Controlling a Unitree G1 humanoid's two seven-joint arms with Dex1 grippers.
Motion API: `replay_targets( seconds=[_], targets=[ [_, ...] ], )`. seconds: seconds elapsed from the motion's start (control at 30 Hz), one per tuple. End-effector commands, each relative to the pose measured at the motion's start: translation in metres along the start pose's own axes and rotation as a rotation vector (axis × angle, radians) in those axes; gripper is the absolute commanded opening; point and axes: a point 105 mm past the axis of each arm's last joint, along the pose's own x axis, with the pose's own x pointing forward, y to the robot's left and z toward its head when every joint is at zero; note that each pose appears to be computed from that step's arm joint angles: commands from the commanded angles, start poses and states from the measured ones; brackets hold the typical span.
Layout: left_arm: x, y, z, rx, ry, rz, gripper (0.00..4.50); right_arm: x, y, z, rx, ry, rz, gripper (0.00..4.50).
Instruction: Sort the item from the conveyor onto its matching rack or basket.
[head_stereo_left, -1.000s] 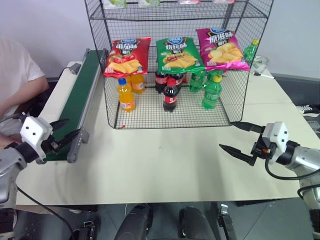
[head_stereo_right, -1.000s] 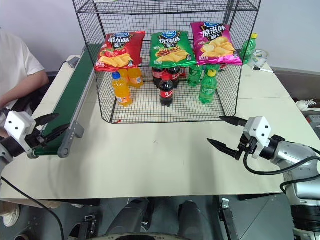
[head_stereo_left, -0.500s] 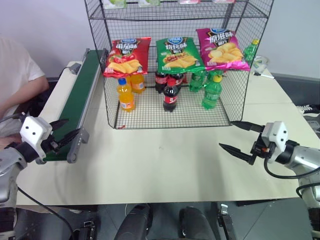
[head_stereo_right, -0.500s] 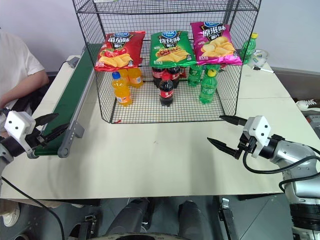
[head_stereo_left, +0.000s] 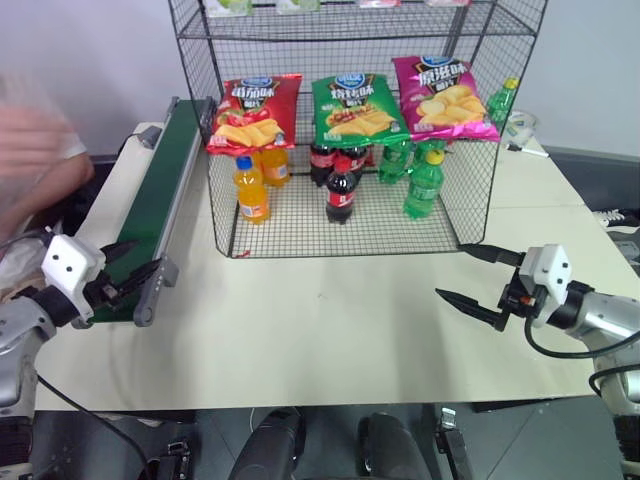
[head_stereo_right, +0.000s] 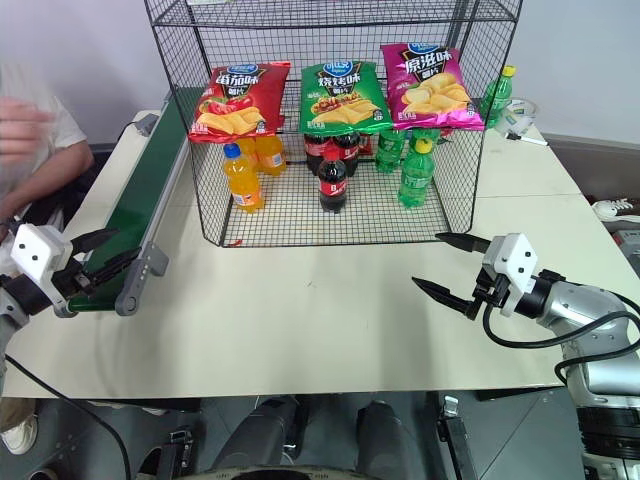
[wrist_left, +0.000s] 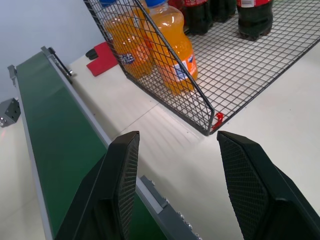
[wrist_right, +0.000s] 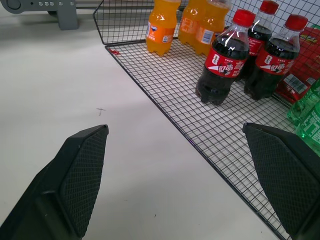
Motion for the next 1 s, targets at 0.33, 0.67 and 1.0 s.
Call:
replay_targets(
  seconds=[0.33, 0.67, 1.0],
  targets=[
    [0.002, 0.007, 0.013, 0.016, -0.061, 0.053, 2.57, 0.003, -0.008, 0.012, -0.046, -0.033, 0.002, 4.5],
    [0.008, 0.0, 0.012, -0.015, -0.068, 0.023, 2.57, -0.001, -0.008, 0.012, -0.053, -0.024, -0.007, 4.5],
    [0.005, -0.009, 0.011, -0.062, -0.076, -0.026, 2.57, 0.0, -0.008, 0.011, -0.054, -0.026, -0.01, 4.5]
  ],
)
